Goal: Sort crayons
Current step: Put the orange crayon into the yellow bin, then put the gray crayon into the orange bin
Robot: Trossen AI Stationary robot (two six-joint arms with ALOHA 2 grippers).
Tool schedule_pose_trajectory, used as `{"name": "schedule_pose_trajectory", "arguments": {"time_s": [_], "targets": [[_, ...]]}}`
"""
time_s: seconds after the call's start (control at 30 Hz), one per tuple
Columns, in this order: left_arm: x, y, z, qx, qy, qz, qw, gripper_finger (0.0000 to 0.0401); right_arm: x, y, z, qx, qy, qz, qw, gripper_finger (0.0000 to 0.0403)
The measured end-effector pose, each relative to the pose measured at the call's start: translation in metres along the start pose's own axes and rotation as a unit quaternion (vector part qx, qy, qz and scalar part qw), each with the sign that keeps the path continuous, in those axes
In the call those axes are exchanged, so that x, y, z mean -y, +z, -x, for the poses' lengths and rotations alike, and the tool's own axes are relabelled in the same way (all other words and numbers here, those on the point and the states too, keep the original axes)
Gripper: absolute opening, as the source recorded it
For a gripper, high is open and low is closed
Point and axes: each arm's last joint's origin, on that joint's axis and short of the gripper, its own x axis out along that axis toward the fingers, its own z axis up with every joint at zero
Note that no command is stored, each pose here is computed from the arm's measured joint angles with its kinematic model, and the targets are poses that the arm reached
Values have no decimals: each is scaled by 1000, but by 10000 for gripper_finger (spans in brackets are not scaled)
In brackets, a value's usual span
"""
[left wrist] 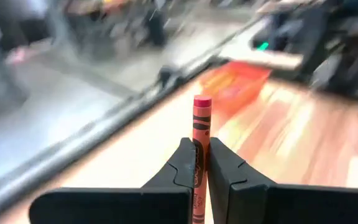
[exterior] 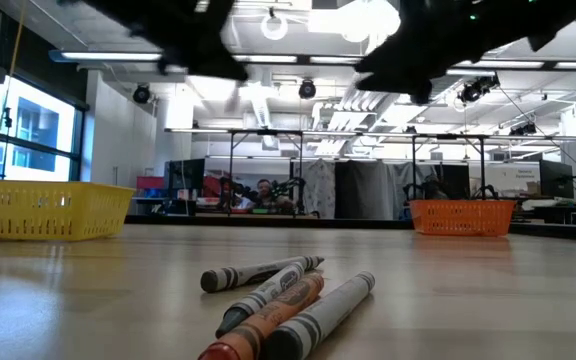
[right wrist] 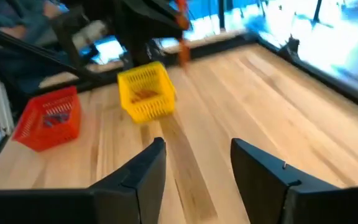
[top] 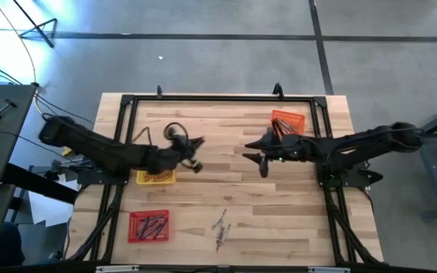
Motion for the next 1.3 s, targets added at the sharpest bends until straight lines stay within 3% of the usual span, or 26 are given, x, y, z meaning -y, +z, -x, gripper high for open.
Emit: {"name": "schedule_pose_trajectory", "arguments": {"time_s": [0.17,0.37,0.5,0.63,0.93,1.3], "targets": [[-29,-13,53,-116,18,109,987,4,4,-3,13,-36,-30,-23,999,163],[-54,-38,89,-275,55,185,942,4,7,-7,11,-47,-57,-19,997,155],[-57,-52,95,-357,96,184,911,5,7,-9,8,-53,-61,-23,997,154],[-53,-60,94,-401,112,163,894,5,7,-10,7,-55,-62,-36,996,154],[-41,-77,86,-436,150,116,880,12,7,-10,7,-55,-62,-35,996,154],[-37,-83,84,-471,146,91,865,77,7,-11,7,-58,-62,-34,996,154]]}}
